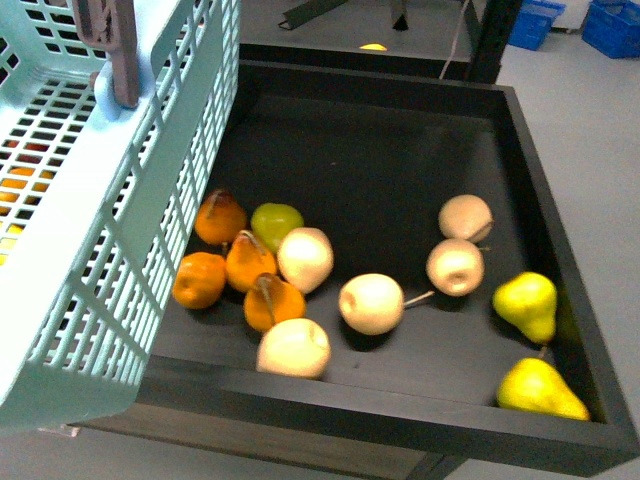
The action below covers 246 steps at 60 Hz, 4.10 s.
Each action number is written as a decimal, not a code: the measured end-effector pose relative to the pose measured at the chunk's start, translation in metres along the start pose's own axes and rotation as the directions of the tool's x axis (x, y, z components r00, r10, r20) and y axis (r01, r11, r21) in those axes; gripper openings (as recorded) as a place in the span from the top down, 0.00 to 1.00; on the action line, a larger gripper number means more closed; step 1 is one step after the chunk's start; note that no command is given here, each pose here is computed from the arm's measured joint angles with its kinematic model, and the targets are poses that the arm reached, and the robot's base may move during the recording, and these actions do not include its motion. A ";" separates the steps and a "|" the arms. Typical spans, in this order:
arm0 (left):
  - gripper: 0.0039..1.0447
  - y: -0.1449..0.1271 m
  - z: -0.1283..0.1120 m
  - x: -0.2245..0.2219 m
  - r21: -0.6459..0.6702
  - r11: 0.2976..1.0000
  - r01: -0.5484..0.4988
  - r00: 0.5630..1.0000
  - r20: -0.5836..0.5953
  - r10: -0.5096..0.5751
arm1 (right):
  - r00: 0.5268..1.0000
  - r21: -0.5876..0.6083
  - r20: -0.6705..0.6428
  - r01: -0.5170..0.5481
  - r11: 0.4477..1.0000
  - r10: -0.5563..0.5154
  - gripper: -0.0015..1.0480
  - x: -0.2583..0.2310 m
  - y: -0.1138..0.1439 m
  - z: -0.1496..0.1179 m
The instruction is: Pick mango and avocado into basket
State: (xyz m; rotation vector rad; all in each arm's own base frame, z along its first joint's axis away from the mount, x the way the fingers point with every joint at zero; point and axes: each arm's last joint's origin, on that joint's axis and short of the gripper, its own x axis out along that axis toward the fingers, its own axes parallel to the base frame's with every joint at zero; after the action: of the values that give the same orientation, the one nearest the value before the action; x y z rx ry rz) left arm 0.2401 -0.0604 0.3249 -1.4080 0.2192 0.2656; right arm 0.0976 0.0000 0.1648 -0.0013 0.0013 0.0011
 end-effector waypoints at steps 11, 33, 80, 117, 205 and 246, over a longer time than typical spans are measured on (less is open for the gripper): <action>0.95 0.000 0.000 0.000 0.000 1.000 0.002 1.000 0.004 -0.002 | 1.000 0.000 0.001 -0.001 1.000 0.001 0.07 0.000 0.000 0.000; 0.95 -0.001 0.001 -0.001 -0.001 1.000 0.003 1.000 0.007 -0.003 | 1.000 0.000 0.000 0.001 1.000 -0.001 0.07 0.000 0.000 0.000; 0.95 0.000 0.000 0.000 0.000 1.000 0.001 1.000 0.002 -0.001 | 1.000 0.000 0.001 0.000 1.000 0.000 0.07 0.000 0.000 0.000; 0.95 0.000 0.000 0.000 0.000 1.000 0.001 1.000 0.004 -0.001 | 1.000 -0.001 0.000 0.000 1.000 0.000 0.07 0.000 0.000 0.000; 0.95 0.007 -0.073 0.065 0.766 0.310 0.563 0.739 -0.634 0.227 | 1.000 -0.002 0.000 0.000 1.000 0.000 0.07 0.000 0.000 0.000; 0.95 0.004 -0.102 0.081 0.702 0.416 0.578 0.684 -0.695 0.221 | 1.000 -0.002 0.000 0.001 1.000 -0.001 0.07 0.000 0.000 0.000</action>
State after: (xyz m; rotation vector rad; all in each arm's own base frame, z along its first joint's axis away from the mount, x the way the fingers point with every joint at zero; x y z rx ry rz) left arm 0.3166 -0.1564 0.2814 -0.3068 0.7225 -0.6145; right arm 0.0977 -0.0001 0.1647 -0.0029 0.0013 0.0004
